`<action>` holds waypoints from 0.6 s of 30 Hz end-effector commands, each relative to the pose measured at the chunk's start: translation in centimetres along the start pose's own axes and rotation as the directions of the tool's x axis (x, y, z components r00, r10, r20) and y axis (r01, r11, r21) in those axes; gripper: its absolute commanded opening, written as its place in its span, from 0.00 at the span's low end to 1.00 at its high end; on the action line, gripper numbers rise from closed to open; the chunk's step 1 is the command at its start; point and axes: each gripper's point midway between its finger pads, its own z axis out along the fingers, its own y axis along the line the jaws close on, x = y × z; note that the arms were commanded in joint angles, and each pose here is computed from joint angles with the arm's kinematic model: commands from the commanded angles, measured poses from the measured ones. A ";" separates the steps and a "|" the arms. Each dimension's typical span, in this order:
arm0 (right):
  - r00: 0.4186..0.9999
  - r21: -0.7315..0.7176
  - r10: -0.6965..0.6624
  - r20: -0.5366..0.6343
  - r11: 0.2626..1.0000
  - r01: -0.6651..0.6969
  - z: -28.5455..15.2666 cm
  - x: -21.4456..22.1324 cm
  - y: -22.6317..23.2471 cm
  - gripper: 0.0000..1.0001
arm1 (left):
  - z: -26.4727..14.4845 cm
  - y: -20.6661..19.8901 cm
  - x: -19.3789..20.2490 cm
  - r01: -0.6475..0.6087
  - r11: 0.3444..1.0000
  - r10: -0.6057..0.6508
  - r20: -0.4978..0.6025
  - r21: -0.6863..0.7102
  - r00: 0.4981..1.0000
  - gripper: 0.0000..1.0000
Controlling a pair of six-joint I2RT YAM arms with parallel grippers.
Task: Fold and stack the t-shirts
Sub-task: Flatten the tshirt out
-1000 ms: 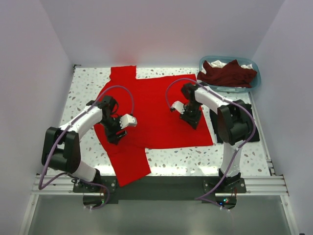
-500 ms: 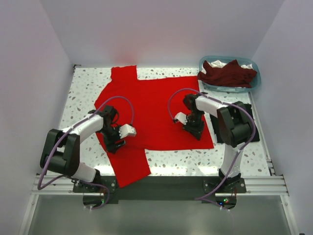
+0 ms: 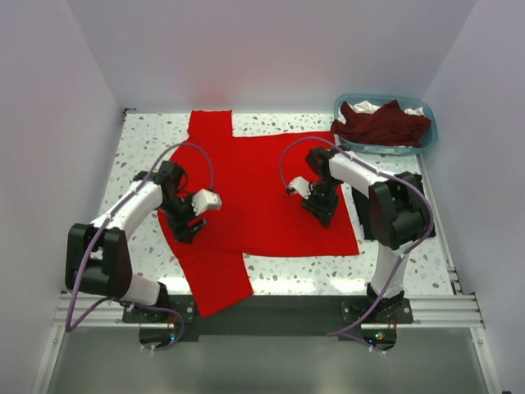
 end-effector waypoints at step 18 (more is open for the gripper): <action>0.993 0.026 0.090 0.077 0.995 -0.092 -3.7 -0.9 -1.7 0.34 | -0.9 11.0 8.2 0.315 0.938 -0.314 0.030 -0.147 0.949 0.65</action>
